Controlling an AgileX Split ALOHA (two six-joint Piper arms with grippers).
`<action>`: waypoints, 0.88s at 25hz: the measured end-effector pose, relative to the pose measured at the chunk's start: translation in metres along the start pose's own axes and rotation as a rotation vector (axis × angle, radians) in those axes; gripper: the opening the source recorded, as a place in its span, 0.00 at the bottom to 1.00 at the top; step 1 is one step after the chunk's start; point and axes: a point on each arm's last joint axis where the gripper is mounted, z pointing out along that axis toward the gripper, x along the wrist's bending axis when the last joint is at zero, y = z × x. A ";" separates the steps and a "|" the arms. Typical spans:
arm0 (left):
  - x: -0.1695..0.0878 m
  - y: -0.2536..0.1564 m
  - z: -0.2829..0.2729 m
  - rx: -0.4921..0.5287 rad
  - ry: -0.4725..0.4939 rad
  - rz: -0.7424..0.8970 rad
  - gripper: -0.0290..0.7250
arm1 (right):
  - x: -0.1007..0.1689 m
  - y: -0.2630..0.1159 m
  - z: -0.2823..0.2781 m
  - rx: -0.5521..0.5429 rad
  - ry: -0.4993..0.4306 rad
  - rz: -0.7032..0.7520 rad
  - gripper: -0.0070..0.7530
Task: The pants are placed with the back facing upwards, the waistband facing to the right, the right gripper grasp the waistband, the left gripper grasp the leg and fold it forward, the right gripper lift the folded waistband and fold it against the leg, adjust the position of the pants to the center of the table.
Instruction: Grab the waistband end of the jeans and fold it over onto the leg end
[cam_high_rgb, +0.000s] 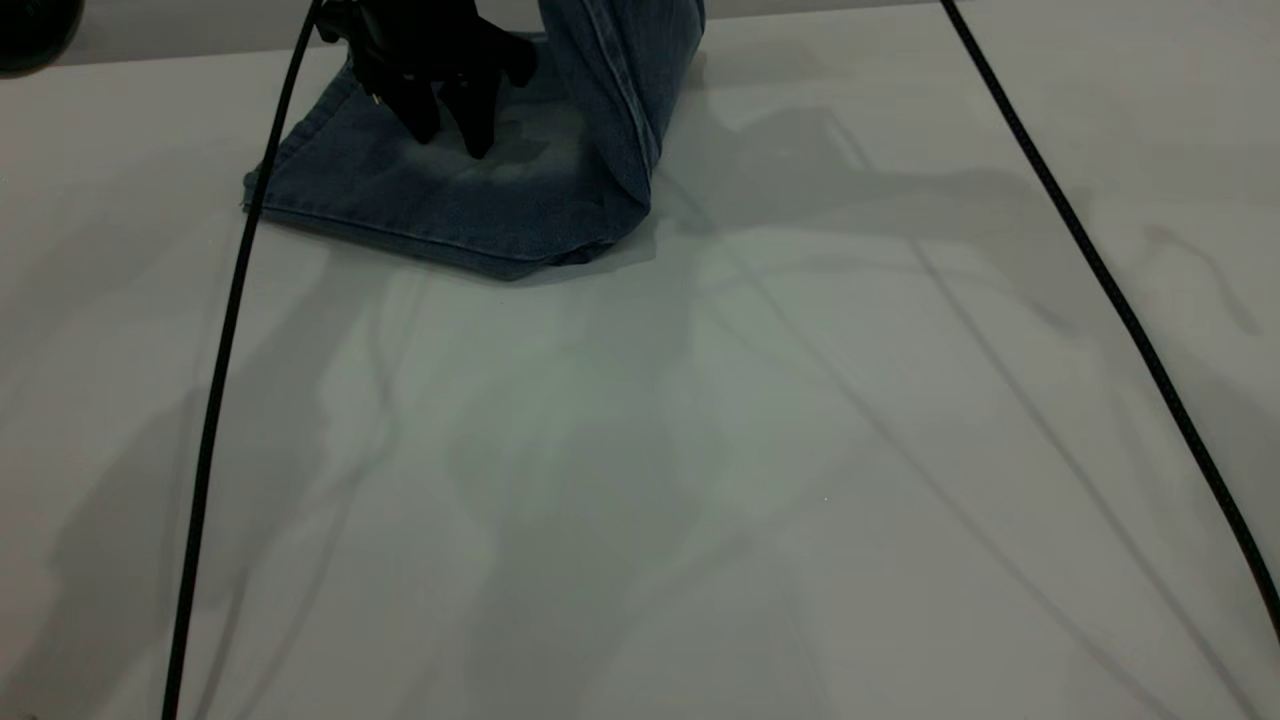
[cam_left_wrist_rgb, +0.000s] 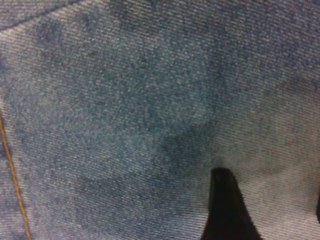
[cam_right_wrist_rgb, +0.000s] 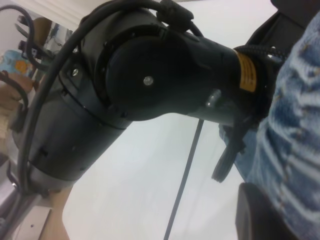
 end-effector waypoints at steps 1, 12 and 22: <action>0.000 0.000 -0.001 -0.001 0.000 0.000 0.57 | 0.000 0.000 0.000 -0.002 -0.002 0.000 0.15; 0.015 0.019 -0.077 -0.148 0.123 0.038 0.57 | -0.001 0.000 0.000 -0.002 -0.008 -0.002 0.15; 0.028 0.025 -0.227 -0.448 0.228 -0.013 0.57 | -0.001 0.000 0.001 -0.004 -0.018 -0.006 0.15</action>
